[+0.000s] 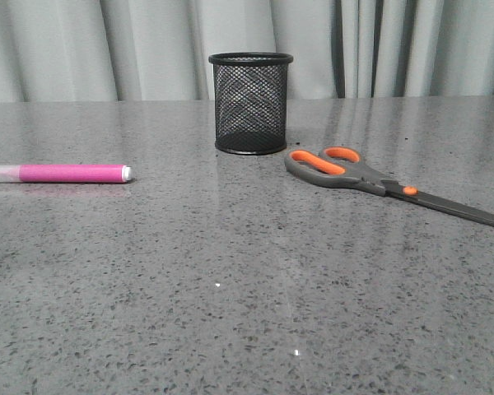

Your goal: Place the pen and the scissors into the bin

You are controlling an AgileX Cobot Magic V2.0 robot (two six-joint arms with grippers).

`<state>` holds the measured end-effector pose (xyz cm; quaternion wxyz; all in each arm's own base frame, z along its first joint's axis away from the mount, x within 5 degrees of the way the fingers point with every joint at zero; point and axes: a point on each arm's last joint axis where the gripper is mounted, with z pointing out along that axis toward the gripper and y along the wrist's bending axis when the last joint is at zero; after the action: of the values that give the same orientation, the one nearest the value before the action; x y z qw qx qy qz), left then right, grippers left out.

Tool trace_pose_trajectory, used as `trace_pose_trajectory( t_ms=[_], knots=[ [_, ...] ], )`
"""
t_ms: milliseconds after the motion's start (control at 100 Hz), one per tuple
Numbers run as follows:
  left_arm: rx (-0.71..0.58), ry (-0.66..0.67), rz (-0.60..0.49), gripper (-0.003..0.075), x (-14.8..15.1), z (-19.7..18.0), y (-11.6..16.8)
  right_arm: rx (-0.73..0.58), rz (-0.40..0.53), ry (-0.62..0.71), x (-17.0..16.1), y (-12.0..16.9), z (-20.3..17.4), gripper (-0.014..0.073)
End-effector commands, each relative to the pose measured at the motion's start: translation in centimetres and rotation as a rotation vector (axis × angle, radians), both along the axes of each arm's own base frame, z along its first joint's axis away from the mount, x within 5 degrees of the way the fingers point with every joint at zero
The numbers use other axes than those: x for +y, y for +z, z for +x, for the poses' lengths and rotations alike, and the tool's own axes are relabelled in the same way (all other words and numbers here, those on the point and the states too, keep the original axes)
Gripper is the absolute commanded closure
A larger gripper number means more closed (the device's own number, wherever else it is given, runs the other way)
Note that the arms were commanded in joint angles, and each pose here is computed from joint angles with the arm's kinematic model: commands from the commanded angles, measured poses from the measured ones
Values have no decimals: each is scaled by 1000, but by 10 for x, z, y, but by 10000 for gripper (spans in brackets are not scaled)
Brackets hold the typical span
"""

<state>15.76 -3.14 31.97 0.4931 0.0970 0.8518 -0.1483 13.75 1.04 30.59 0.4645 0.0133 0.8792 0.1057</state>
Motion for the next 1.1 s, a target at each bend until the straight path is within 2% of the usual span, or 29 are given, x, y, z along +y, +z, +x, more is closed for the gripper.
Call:
trace_pose_trajectory(
  t_ms=[0,100,230,390,510,740,1090],
  knots=[
    [-58,-66,-7,346,-5,16,17,-86,-3,-7,-1,15,4,142],
    [-28,-216,53,361,-13,37,16,-91,-10,5,0,15,4,142],
    [-1,-438,186,365,-20,67,9,-91,-8,5,0,16,4,142],
    [-13,-694,323,365,-34,100,-1,-91,-17,12,0,15,4,142],
    [-25,-829,427,365,-46,124,-13,-90,-17,13,0,15,4,142],
    [27,-970,591,365,-66,153,-36,-91,-24,16,0,15,4,142],
    [99,-1009,602,365,-70,177,-63,-93,-30,20,0,15,4,142]
  ],
)
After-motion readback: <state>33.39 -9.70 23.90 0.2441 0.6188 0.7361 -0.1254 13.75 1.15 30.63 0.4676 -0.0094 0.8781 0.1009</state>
